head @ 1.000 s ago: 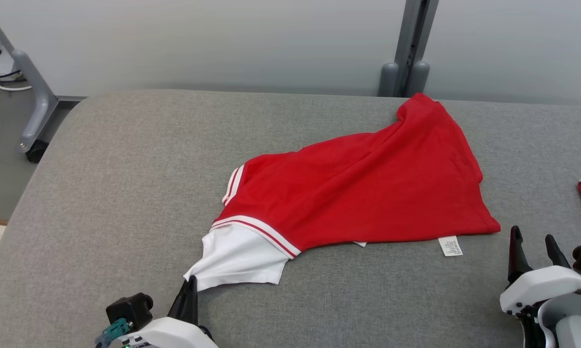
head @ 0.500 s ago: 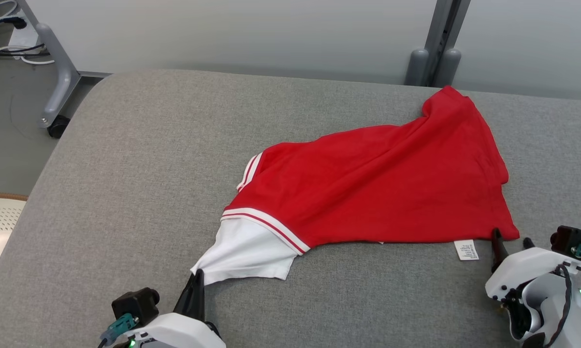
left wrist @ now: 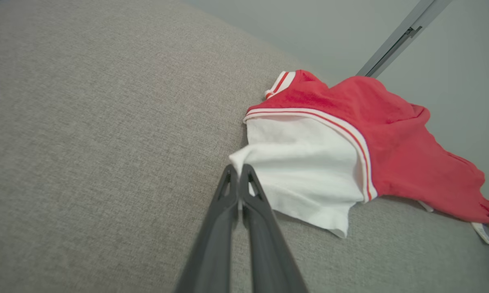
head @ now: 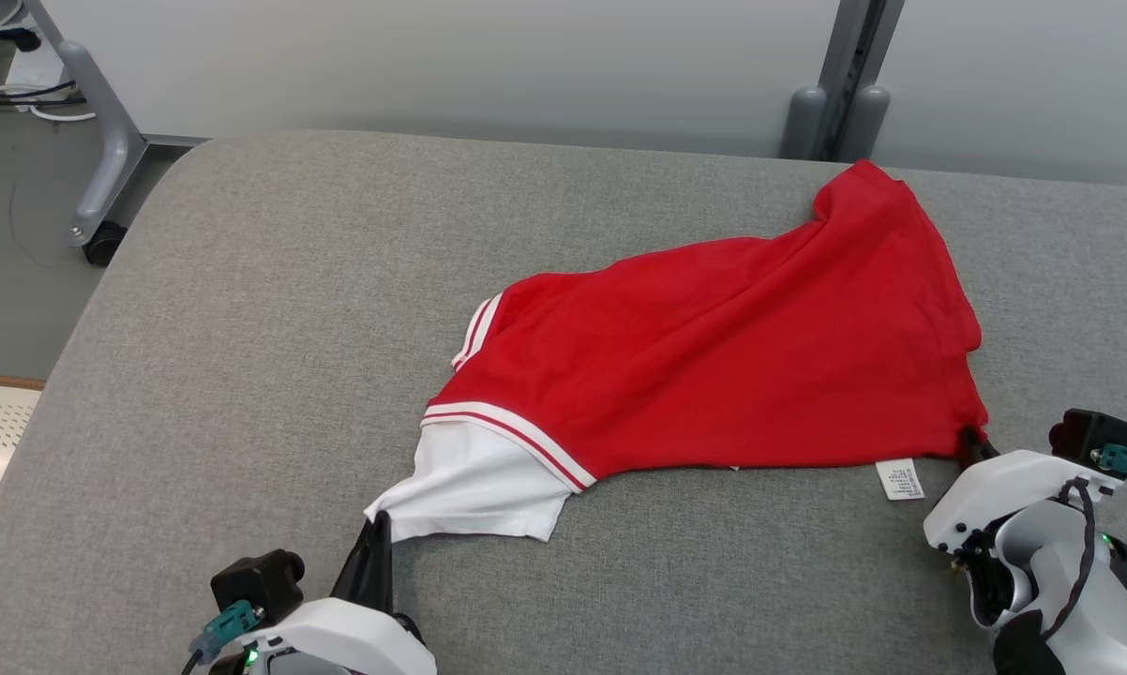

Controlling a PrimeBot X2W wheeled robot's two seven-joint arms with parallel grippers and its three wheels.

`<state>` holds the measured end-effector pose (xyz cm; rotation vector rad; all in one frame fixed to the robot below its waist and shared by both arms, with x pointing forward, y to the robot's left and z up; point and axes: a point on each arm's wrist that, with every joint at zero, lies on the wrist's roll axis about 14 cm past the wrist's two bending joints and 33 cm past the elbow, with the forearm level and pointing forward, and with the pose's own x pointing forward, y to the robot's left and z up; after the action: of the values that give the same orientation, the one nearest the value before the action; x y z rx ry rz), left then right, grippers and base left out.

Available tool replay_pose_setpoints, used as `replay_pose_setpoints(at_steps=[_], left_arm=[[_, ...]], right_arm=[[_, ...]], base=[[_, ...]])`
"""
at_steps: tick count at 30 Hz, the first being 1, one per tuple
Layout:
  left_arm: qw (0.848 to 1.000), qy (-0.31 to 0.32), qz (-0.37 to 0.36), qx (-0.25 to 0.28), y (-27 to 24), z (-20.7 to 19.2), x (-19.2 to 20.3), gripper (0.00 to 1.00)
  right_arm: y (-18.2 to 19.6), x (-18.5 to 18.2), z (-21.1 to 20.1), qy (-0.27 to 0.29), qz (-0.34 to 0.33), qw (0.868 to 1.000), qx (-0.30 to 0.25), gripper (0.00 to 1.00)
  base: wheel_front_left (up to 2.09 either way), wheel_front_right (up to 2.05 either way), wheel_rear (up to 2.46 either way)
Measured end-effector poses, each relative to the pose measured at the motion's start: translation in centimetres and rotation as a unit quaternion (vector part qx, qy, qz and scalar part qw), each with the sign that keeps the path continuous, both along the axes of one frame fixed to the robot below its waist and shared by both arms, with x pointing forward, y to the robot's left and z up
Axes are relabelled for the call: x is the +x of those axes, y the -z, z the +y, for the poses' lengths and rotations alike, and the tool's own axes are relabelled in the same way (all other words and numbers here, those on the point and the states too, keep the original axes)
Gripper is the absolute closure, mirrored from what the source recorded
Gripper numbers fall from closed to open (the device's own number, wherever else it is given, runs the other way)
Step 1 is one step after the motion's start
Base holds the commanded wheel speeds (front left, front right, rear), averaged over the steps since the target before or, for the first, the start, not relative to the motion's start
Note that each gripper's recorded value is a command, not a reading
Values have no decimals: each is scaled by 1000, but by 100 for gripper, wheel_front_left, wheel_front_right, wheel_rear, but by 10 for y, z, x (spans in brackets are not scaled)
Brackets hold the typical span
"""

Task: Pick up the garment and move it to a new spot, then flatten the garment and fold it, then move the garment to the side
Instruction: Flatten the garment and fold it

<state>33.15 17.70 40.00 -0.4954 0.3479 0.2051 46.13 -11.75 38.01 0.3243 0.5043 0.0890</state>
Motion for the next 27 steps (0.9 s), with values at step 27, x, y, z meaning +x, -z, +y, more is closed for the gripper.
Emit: replay_pose_setpoints(at_steps=[27], left_arm=[[926,79,-342,-141,-219,-50,53,100]], right_arm=[[-201,-33,-66,76,-290,923,240,100]], base=[[0,0,0]])
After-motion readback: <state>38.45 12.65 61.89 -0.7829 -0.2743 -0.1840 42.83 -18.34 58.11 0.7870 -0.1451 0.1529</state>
